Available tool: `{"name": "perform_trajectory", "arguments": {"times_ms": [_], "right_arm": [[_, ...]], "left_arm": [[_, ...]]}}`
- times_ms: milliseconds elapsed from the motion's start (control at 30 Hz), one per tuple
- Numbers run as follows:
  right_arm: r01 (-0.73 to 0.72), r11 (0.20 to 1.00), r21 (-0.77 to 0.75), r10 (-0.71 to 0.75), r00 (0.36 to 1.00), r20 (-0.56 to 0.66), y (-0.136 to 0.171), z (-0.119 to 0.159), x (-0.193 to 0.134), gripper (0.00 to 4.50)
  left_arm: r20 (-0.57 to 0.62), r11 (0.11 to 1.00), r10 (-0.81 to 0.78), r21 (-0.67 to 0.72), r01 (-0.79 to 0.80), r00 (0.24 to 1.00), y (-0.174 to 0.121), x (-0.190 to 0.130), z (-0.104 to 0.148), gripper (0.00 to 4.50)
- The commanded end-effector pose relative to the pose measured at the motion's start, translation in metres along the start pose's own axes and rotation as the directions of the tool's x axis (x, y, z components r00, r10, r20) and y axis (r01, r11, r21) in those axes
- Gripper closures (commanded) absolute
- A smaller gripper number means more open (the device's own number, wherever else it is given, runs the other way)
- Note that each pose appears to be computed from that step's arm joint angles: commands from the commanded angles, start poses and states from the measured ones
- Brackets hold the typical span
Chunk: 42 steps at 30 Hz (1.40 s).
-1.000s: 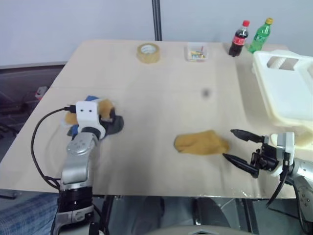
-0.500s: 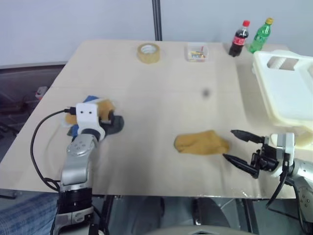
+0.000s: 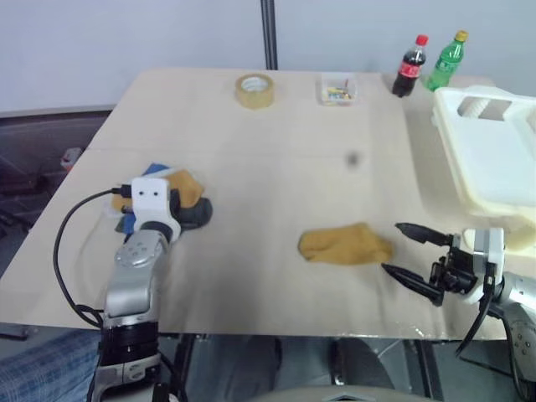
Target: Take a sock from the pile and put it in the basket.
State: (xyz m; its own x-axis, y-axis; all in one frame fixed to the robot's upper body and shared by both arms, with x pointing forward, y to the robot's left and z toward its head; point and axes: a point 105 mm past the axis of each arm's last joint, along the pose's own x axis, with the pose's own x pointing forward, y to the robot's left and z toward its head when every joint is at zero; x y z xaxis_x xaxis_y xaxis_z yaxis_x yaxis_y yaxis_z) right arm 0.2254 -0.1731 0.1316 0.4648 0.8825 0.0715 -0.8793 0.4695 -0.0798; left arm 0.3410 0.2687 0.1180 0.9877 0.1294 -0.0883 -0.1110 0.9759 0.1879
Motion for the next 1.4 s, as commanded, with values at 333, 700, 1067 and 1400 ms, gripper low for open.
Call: {"name": "perform_trajectory", "arguments": {"times_ms": [333, 700, 1067, 1400], "right_arm": [[0.005, 1.0, -0.029, -0.004, 1.0, 0.022, 0.0, 0.007, 0.002, 0.0], [0.009, 0.999, -0.032, -0.009, 1.0, 0.015, -0.002, 0.007, 0.0, 0.0], [0.007, 0.999, -0.033, -0.006, 1.0, 0.011, -0.003, 0.007, 0.0, 0.0], [0.007, 0.999, -0.035, -0.007, 1.0, 0.007, -0.005, 0.007, 0.0, 0.0]], "left_arm": [[0.062, 0.982, -0.155, 0.119, 0.147, 0.986, -0.026, -0.005, 0.014, 3.34], [0.042, 0.983, -0.131, 0.133, 0.124, 0.991, -0.031, 0.004, 0.015, 2.3], [-0.012, 0.99, -0.105, 0.093, 0.106, 0.994, -0.026, 0.003, 0.003, 4.48], [-0.006, 0.99, -0.113, 0.086, 0.113, 0.994, -0.031, 0.002, 0.003, 4.48]]}}
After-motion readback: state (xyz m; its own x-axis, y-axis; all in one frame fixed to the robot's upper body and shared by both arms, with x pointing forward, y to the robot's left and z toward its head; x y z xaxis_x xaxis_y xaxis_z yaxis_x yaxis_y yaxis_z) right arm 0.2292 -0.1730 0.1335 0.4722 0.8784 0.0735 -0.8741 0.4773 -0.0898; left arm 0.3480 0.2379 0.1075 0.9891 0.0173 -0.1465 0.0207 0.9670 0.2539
